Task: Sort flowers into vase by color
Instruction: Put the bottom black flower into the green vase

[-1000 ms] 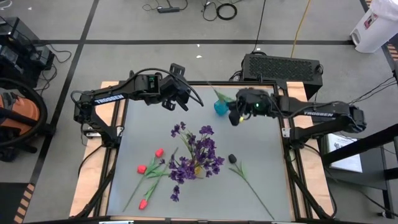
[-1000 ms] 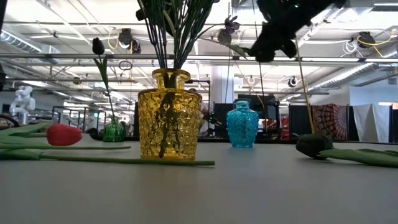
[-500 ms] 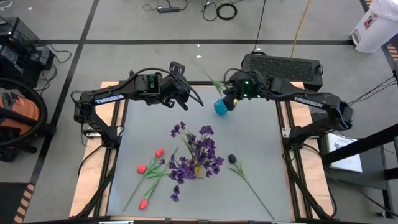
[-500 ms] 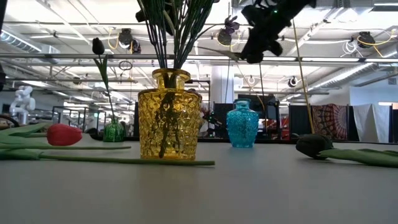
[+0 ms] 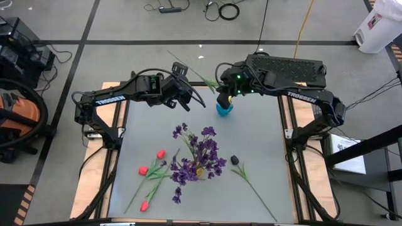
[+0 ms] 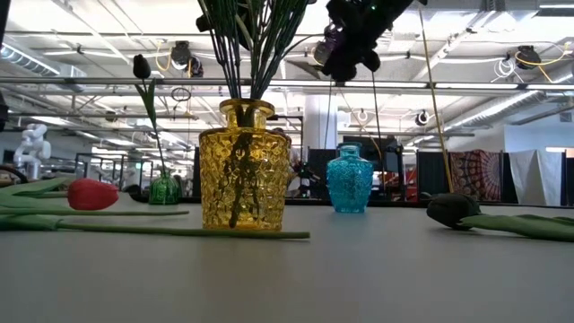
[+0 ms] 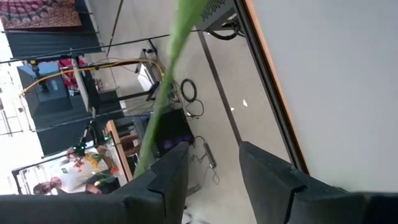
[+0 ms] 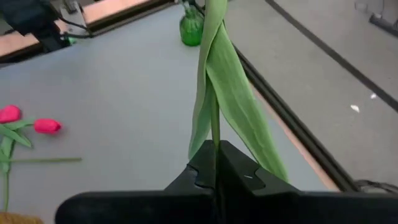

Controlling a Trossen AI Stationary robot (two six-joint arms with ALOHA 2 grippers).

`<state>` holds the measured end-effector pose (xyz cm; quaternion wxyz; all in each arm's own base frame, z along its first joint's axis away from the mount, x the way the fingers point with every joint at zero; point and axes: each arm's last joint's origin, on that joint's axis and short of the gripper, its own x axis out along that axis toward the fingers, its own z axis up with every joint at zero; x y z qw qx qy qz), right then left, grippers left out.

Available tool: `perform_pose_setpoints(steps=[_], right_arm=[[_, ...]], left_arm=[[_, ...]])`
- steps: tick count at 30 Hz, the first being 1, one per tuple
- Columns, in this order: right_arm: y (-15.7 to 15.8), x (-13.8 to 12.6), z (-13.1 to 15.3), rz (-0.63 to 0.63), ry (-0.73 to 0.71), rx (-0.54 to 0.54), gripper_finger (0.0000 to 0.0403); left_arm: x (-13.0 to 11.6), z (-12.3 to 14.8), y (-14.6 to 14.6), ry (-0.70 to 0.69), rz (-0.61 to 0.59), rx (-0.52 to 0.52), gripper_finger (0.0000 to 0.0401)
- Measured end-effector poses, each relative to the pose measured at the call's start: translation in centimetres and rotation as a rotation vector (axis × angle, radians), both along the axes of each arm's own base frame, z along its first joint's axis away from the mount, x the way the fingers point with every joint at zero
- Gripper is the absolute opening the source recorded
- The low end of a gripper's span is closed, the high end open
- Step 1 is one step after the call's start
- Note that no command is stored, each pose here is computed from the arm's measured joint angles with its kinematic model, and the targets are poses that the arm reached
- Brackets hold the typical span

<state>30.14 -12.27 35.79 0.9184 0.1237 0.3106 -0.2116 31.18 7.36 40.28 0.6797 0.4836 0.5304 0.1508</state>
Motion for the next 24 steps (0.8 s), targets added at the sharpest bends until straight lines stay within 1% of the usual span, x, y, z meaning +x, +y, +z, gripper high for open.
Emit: perform_pose_setpoints(steps=[6, 12, 17, 24], right_arm=[[0.1, -0.1, 0.6, 0.019, -0.023, -0.008, 0.0000], [0.6, -0.1, 0.2, 0.046, 0.026, 0.012, 0.0000], [1.2, 0.1, 0.1, 0.070, 0.031, 0.011, 0.0000], [2.4, 0.6, 0.2, 0.113, 0.020, -0.002, 0.0000]], left_arm=[[0.2, 0.2, 0.0, -0.033, -0.002, 0.005, 0.0151], [0.5, 0.5, 0.1, -0.047, -0.030, 0.031, 0.0151], [0.7, 0.7, 0.1, -0.049, -0.047, 0.044, 0.0151], [0.8, 0.6, 0.0, -0.061, -0.084, 0.007, 0.0151]])
